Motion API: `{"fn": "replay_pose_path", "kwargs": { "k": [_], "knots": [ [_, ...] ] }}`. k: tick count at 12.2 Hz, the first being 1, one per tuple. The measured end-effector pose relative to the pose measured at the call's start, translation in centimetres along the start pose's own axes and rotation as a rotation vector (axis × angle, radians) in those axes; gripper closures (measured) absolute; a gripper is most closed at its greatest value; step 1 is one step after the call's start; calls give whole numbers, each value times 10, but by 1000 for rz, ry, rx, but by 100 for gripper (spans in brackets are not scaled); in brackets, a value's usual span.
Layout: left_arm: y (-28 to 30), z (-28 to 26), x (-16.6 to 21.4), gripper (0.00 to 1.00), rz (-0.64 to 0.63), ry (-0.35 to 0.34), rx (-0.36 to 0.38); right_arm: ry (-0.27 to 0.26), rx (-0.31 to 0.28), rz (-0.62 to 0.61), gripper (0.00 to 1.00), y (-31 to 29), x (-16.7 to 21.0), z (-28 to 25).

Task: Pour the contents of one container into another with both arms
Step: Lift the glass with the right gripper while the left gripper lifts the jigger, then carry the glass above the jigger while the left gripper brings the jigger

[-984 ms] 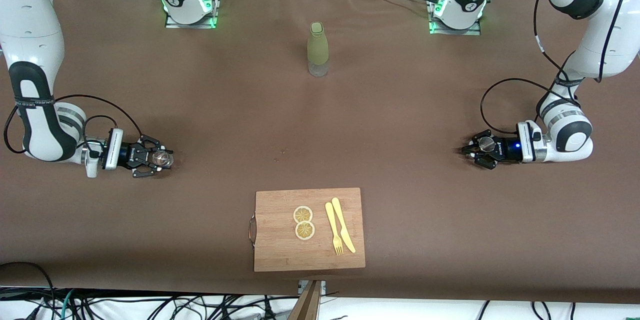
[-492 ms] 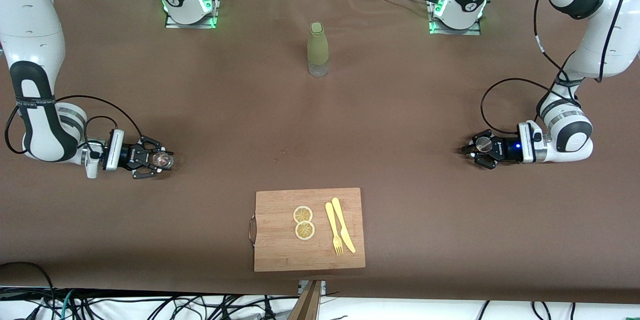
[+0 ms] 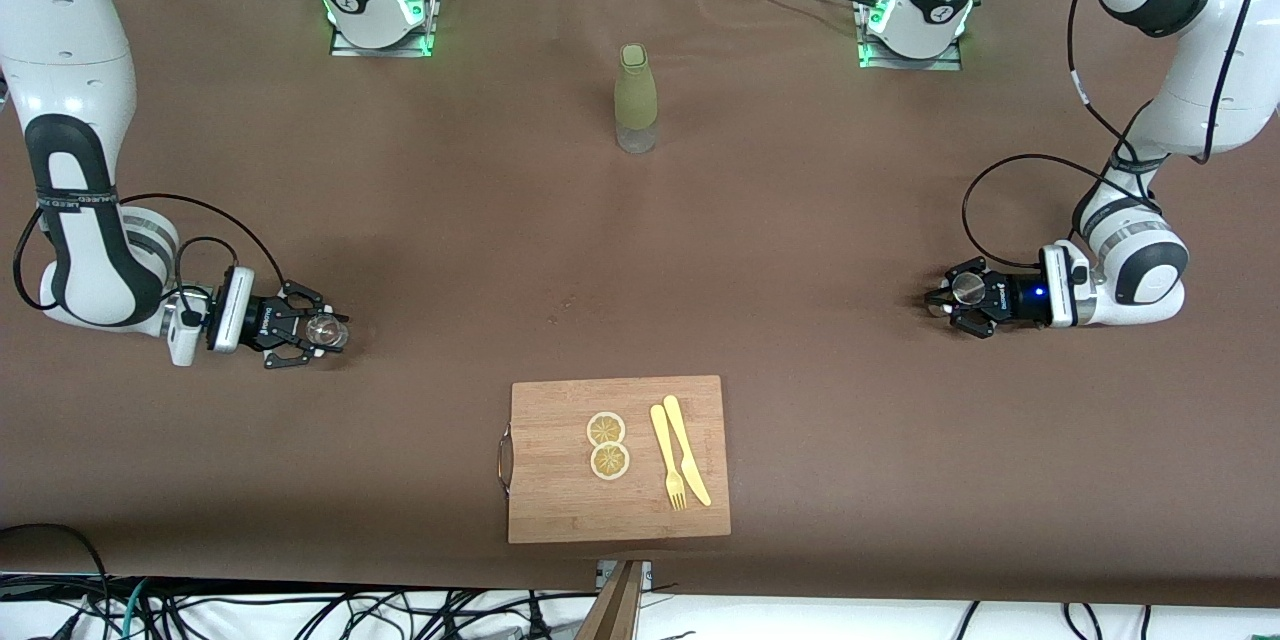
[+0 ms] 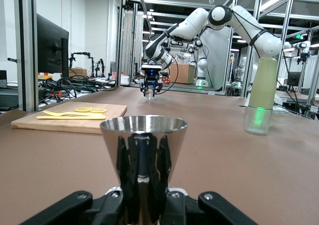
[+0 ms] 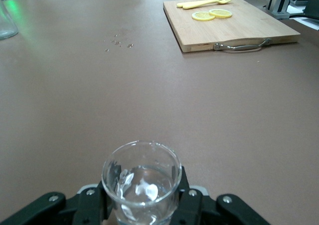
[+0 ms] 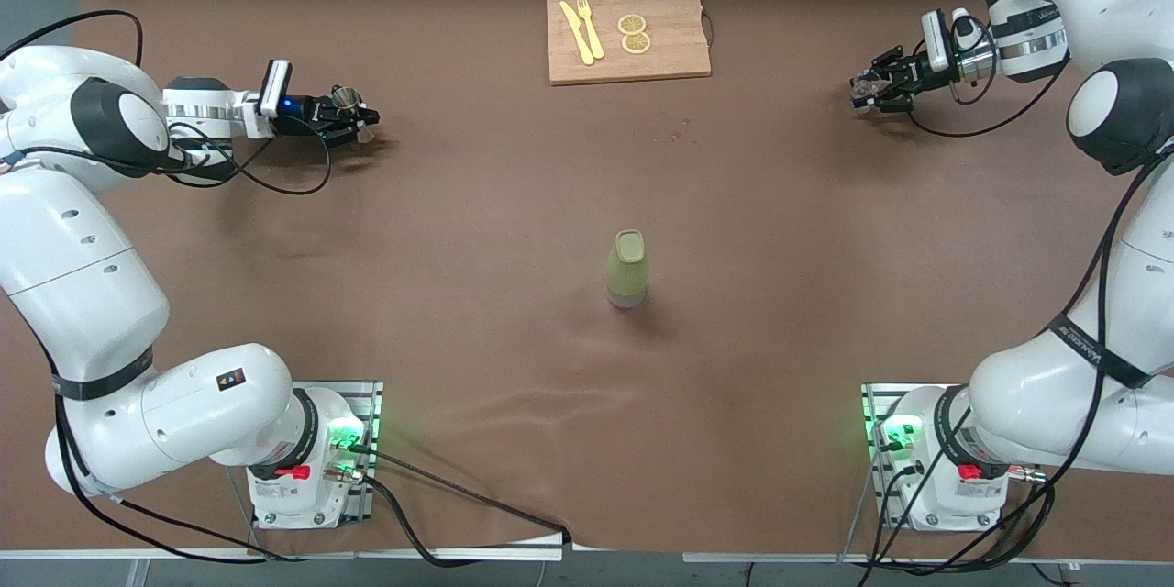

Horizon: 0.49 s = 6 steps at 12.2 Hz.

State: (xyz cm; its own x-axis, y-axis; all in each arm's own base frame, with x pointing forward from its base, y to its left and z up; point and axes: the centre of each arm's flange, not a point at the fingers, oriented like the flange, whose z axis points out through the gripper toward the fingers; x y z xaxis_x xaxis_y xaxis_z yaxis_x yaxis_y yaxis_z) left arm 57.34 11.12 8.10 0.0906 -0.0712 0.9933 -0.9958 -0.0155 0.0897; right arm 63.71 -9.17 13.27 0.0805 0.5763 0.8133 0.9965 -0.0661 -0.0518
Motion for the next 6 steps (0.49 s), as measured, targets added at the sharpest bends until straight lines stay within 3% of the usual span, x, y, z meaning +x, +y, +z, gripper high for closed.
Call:
{"fn": "replay_pose_path", "kwargs": {
  "k": [6],
  "knots": [
    [-9, 32, 8, 91, -32, 28, -25, 6, 10, -18, 50, 10, 45, 9]
  ]
}}
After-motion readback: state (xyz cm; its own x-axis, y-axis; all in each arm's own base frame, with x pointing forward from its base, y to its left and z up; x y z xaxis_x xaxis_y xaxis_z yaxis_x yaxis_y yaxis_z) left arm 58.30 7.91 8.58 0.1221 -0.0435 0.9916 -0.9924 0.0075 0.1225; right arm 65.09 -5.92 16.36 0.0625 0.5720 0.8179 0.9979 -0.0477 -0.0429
